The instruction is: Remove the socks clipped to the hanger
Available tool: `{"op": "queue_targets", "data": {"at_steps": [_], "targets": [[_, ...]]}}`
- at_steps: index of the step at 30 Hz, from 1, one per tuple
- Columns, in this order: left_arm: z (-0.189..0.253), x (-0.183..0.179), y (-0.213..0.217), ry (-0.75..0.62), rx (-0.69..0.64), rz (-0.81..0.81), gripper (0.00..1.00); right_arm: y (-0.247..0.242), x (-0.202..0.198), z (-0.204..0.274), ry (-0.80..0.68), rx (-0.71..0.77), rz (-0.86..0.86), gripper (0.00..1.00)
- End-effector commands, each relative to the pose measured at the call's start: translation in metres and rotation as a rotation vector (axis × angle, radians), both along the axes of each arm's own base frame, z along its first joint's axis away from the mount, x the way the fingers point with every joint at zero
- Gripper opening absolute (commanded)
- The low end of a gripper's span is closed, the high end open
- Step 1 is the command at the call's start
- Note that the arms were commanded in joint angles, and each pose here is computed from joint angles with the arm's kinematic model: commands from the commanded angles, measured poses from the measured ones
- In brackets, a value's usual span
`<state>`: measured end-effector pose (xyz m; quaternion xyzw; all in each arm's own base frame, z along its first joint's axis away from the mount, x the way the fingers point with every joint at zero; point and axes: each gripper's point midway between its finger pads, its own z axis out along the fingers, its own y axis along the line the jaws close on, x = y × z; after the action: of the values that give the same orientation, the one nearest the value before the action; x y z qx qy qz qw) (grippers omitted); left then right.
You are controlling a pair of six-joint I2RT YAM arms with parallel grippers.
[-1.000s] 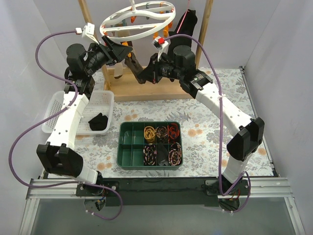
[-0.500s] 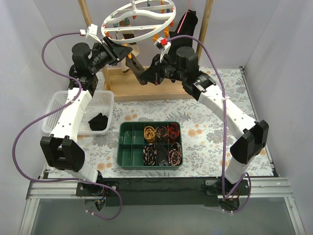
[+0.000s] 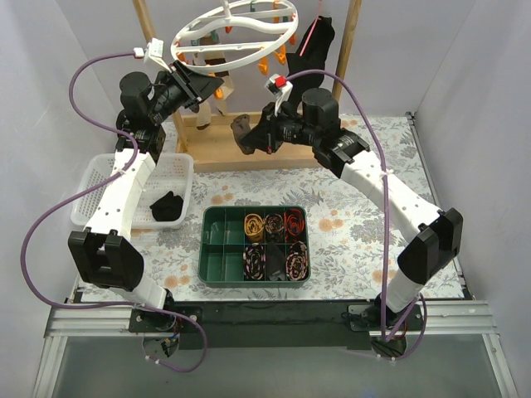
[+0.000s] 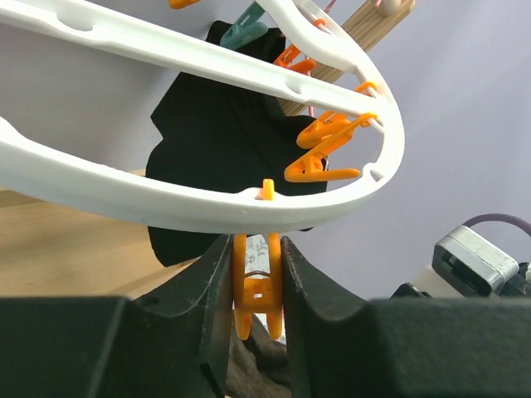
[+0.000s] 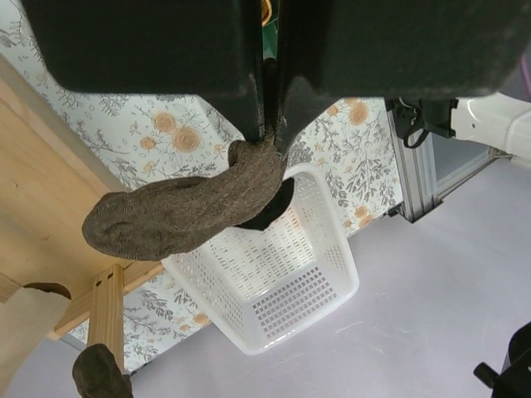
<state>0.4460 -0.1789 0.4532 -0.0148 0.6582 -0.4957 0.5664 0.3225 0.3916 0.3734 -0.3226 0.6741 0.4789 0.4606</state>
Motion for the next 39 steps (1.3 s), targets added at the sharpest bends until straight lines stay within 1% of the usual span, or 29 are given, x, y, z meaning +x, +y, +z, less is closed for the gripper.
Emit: {"op": "queue_targets", "data": {"at_steps": [1,2,3,4,5,7,8,10,11,12,13,14,15,17,18,19,21,23,24,26,27,32,38,39], "targets": [[-0.002,-0.018,-0.003,0.008,0.029,-0.039,0.38,-0.014,-0.020,0.016,-0.040,0.030,0.021,0.01],[-0.006,-0.021,-0.003,0.012,0.041,-0.047,0.60,-0.016,-0.023,0.013,-0.032,0.025,0.024,0.01],[-0.008,-0.026,-0.003,0.011,0.049,-0.047,0.67,-0.017,-0.028,0.010,-0.035,0.018,0.040,0.01],[-0.020,-0.028,-0.003,0.032,0.057,-0.053,0.69,-0.022,-0.035,0.001,-0.022,0.001,0.051,0.01],[-0.025,-0.033,-0.005,0.036,0.065,-0.072,0.69,-0.024,-0.039,-0.003,-0.018,-0.011,0.060,0.01],[-0.044,-0.043,-0.006,0.091,0.075,-0.098,0.69,-0.030,-0.047,-0.009,-0.025,-0.036,0.075,0.01],[-0.050,-0.048,-0.008,0.102,0.077,-0.117,0.69,-0.033,-0.053,-0.020,0.000,-0.061,0.089,0.01],[-0.054,-0.066,-0.014,0.102,0.082,-0.186,0.69,-0.038,-0.066,-0.025,-0.009,-0.084,0.142,0.01],[-0.067,-0.072,-0.016,0.127,0.084,-0.211,0.69,-0.040,-0.072,-0.033,0.002,-0.100,0.158,0.01],[-0.065,-0.085,-0.021,0.093,0.086,-0.283,0.69,-0.044,-0.080,-0.038,0.019,-0.121,0.186,0.01],[-0.065,-0.096,-0.024,0.072,0.086,-0.320,0.69,-0.048,-0.086,-0.039,0.012,-0.129,0.197,0.01],[-0.075,-0.106,-0.028,0.078,0.087,-0.369,0.69,-0.050,-0.090,-0.042,-0.007,-0.145,0.215,0.01],[-0.072,-0.119,-0.032,0.027,0.094,-0.436,0.70,-0.055,-0.096,-0.048,0.010,-0.162,0.233,0.01],[-0.071,-0.139,-0.038,-0.020,0.104,-0.512,0.72,-0.060,-0.106,-0.047,-0.020,-0.175,0.263,0.01],[-0.075,-0.146,-0.041,-0.043,0.109,-0.546,0.72,-0.064,-0.114,-0.051,0.010,-0.183,0.287,0.01],[-0.076,-0.158,-0.045,-0.052,0.108,-0.610,0.74,-0.067,-0.119,-0.048,-0.020,-0.185,0.303,0.01],[-0.079,-0.175,-0.055,-0.087,0.115,-0.701,0.75,-0.071,-0.130,-0.049,-0.028,-0.184,0.350,0.01],[-0.082,-0.194,-0.062,-0.088,0.114,-0.802,0.75,-0.076,-0.141,-0.049,-0.027,-0.182,0.376,0.01],[-0.078,-0.202,-0.064,-0.137,0.118,-0.833,0.75,-0.078,-0.146,-0.047,-0.031,-0.175,0.394,0.01],[-0.083,-0.221,-0.067,-0.111,0.106,-0.922,0.77,-0.081,-0.153,-0.046,-0.034,-0.169,0.405,0.01],[-0.081,-0.225,-0.068,-0.160,0.114,-0.937,0.78,-0.083,-0.158,-0.044,-0.035,-0.161,0.424,0.01],[-0.089,-0.251,-0.086,-0.148,0.121,-1.065,0.78,-0.088,-0.176,-0.034,-0.046,-0.122,0.485,0.01],[-0.093,-0.269,-0.102,-0.162,0.129,-1.122,0.78,-0.091,-0.184,-0.028,-0.050,-0.104,0.514,0.01],[-0.098,-0.269,-0.105,-0.119,0.127,-1.128,0.78,-0.091,-0.186,-0.027,-0.054,-0.100,0.521,0.01]]}}
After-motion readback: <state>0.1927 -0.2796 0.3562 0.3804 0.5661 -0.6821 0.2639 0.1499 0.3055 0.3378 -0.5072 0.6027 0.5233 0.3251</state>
